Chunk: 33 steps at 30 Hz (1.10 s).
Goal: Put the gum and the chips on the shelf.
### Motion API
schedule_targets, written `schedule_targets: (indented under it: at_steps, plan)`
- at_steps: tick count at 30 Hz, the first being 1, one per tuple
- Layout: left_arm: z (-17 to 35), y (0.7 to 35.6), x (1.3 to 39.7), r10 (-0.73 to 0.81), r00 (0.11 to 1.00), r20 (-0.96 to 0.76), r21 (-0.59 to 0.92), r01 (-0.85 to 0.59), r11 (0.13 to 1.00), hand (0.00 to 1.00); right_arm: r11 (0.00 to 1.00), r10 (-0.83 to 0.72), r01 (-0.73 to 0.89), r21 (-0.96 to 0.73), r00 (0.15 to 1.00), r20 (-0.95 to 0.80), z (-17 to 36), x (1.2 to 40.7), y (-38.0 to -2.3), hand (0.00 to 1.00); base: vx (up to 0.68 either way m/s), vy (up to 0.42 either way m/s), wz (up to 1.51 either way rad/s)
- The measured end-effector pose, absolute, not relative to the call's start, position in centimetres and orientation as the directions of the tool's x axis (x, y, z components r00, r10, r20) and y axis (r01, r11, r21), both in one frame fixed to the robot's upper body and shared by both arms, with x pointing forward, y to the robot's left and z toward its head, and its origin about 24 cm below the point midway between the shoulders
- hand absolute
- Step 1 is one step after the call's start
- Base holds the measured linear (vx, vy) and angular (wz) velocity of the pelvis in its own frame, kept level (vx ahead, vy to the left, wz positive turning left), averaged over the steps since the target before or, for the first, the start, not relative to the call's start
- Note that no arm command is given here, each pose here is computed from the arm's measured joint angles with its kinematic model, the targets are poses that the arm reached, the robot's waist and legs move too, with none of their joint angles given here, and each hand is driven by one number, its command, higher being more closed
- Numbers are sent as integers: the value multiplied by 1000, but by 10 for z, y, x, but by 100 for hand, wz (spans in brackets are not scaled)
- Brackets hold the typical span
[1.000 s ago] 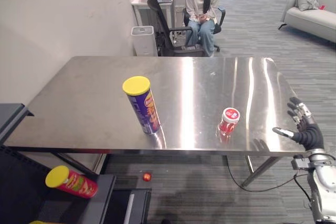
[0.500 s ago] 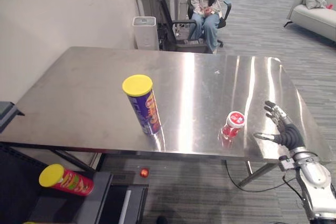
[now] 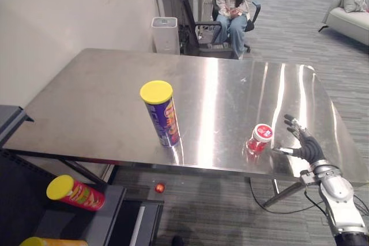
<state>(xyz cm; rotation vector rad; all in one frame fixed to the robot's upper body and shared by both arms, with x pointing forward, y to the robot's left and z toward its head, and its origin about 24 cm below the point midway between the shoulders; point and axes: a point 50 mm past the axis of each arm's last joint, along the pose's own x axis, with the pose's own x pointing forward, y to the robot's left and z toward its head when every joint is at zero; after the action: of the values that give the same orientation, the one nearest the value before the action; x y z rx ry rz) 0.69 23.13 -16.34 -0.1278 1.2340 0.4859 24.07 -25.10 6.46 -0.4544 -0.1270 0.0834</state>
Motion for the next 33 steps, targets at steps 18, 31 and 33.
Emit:
schedule_targets:
  at_steps: [18,31,33]
  plan:
    - [-163,231,9,287,253,-924,162,-421,893,0,871,161,-104,-480,984,80,59,250,-242,0,7,-2,2]
    - [-162,231,14,286,274,-918,156,-413,897,0,858,239,-179,-482,969,66,56,251,-227,0,13,-8,4]
    - [-162,231,14,285,275,-918,156,-411,898,0,857,241,-181,-482,968,67,56,251,-227,100,26,-15,4]
